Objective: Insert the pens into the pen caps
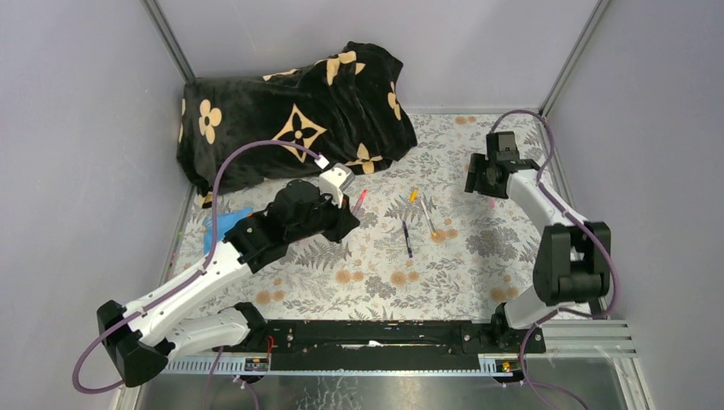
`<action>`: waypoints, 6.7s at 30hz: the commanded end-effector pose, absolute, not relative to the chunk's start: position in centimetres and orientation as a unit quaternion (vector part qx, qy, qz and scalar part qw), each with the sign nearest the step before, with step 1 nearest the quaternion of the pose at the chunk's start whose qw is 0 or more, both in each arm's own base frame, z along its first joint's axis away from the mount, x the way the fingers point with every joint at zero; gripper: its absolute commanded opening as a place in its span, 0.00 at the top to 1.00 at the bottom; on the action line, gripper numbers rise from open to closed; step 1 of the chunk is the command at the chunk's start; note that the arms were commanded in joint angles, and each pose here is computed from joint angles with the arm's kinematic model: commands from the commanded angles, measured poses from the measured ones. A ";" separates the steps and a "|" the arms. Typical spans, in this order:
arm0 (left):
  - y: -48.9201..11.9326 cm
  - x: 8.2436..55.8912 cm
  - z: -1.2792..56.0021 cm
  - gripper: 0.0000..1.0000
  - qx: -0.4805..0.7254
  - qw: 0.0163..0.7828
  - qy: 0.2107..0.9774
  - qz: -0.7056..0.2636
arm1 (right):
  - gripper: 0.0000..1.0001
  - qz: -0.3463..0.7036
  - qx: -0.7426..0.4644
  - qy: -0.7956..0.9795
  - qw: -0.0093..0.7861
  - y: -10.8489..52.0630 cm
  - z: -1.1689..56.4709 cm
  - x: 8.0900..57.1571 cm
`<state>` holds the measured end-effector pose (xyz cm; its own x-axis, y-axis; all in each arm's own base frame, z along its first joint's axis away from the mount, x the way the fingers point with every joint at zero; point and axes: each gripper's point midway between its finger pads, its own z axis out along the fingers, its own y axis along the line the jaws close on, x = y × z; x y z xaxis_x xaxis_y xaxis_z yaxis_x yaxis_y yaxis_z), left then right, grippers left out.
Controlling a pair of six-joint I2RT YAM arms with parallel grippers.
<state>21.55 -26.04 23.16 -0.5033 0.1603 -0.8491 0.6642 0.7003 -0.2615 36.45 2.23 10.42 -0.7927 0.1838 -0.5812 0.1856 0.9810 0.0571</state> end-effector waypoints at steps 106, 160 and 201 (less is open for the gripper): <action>-33.4 17.3 32.2 1.00 0.272 0.451 0.681 -0.509 | 1.00 0.624 -0.132 0.470 0.609 21.0 43.6 20.7; -33.5 14.6 36.0 1.00 0.364 0.475 0.597 -0.535 | 1.00 0.654 -0.193 0.470 0.560 24.3 44.1 17.8; -33.4 15.2 37.5 1.00 0.345 0.497 0.587 -0.538 | 1.00 0.661 -0.207 0.486 0.532 25.0 42.1 17.8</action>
<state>15.03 -33.48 33.21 -0.3455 -0.0198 -0.9382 0.9184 0.1986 -0.3423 19.00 24.89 41.38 -0.3682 0.5077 -0.7789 -0.8784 0.0844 0.4703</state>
